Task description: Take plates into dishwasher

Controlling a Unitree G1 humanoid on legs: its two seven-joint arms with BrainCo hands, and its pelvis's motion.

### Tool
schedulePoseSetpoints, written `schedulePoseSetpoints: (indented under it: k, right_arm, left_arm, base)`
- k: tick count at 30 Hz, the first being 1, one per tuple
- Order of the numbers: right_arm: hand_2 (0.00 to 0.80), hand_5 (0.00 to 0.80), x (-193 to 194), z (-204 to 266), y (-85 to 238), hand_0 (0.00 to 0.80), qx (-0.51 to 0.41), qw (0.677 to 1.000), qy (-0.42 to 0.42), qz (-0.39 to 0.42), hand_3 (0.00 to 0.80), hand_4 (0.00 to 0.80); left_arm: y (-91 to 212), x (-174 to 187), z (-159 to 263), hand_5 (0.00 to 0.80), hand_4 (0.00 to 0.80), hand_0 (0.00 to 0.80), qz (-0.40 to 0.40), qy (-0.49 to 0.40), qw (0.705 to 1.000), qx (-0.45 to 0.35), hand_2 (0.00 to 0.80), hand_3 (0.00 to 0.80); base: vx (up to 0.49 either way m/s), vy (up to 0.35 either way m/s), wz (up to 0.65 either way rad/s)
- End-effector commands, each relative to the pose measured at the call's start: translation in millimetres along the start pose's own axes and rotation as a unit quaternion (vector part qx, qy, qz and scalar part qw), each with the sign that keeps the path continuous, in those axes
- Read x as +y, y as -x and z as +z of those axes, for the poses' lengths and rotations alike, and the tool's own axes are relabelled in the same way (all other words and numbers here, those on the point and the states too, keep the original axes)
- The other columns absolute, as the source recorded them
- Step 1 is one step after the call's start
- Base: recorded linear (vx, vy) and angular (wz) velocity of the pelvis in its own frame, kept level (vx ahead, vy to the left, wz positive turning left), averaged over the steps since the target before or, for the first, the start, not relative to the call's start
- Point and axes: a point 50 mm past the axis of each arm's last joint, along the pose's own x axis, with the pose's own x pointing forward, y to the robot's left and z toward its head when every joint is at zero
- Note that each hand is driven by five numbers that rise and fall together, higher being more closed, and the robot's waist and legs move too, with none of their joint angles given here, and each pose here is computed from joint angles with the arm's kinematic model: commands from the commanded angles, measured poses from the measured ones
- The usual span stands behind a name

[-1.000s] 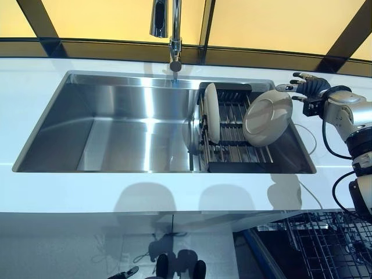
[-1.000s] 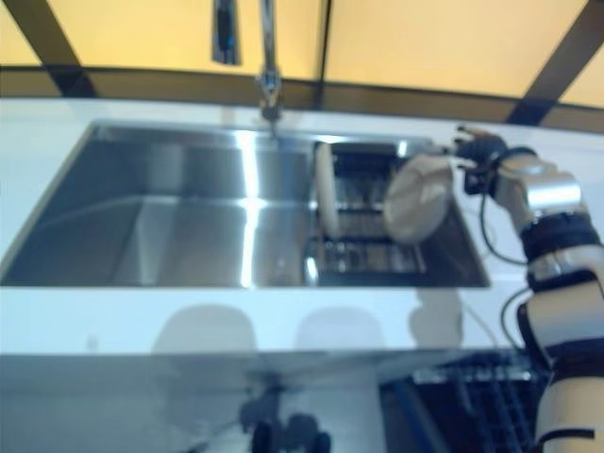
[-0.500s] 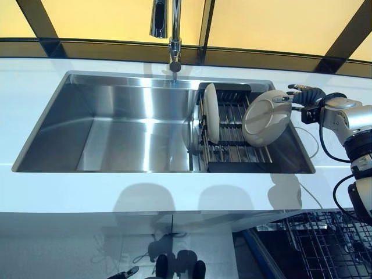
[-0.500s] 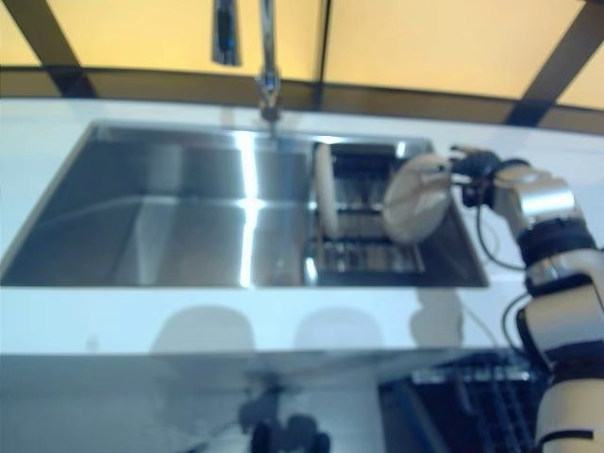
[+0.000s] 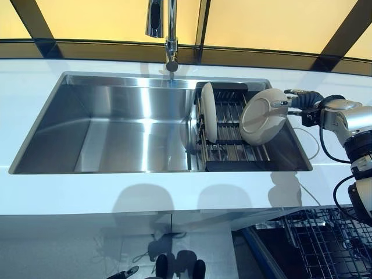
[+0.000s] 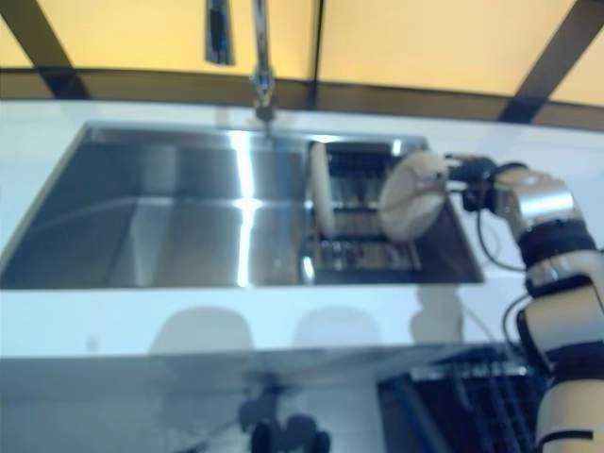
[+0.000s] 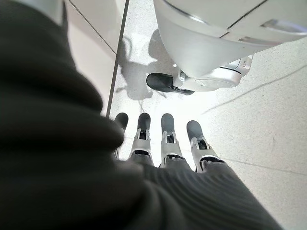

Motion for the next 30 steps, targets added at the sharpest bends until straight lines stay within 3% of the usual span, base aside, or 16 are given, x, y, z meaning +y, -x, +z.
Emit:
schedulePoseSetpoints:
  k: [1,12,19,20,21,22,23,24,30]
  right_arm:
    - [0.000,0.000,-18,5,10,0.000,0.006,0.999,0.047,-0.019,0.000,0.000]
    - [0.000,0.000,-10,-3,6,0.000,0.025,0.998,0.052,0.018,0.000,0.000]
    - [0.000,0.000,-12,11,7,0.000,-0.016,0.999,0.047,-0.020,0.000,0.000]
    - [0.056,0.056,-12,14,7,0.056,-0.022,0.999,0.038,-0.030,0.056,0.056]
    - [0.226,0.226,-12,16,7,0.226,-0.026,0.998,0.031,-0.038,0.226,0.226]
    - [0.336,0.336,-12,18,7,0.336,-0.030,0.998,0.029,-0.042,0.336,0.336]
    - [0.703,0.703,-12,20,8,0.703,-0.035,0.998,0.026,-0.049,0.703,0.703]
    - [0.800,0.800,-12,23,8,0.800,-0.042,0.997,0.026,-0.059,0.800,0.800]
    - [0.800,0.800,-17,46,14,0.800,-0.089,0.987,0.037,-0.125,0.800,0.800]
  left_arm:
    - [1,7,4,0.000,0.000,0.000,0.006,-0.017,1.000,-0.001,0.000,0.000]
    - [1,6,4,0.000,0.000,0.000,0.004,-0.015,1.000,-0.001,0.000,0.000]
    - [1,6,3,0.000,0.000,0.000,0.004,-0.011,1.000,0.001,0.000,0.000]
    - [1,5,2,0.000,0.000,0.000,0.004,-0.011,1.000,0.003,0.000,0.000]
    - [1,5,1,0.000,0.000,0.000,0.004,-0.011,1.000,0.004,0.000,0.000]
    - [1,5,0,0.000,0.000,0.000,0.004,-0.011,1.000,0.004,0.000,0.000]
    - [1,4,0,0.000,0.000,0.000,0.004,-0.011,1.000,0.004,0.000,0.000]
    - [1,4,0,0.000,0.000,0.000,0.005,-0.010,1.000,0.004,0.000,0.000]
    - [0,2,-2,0.000,0.000,0.000,0.002,-0.008,1.000,0.005,0.000,0.000]
  base:
    - [0.000,0.000,0.00]
    - [0.000,0.000,0.00]
    - [0.000,0.000,0.00]
    - [0.000,0.000,0.00]
    - [0.000,0.000,0.00]
    - [0.000,0.000,0.00]
    - [0.000,0.000,0.00]
    - [0.000,0.000,0.00]
    - [0.000,0.000,0.00]
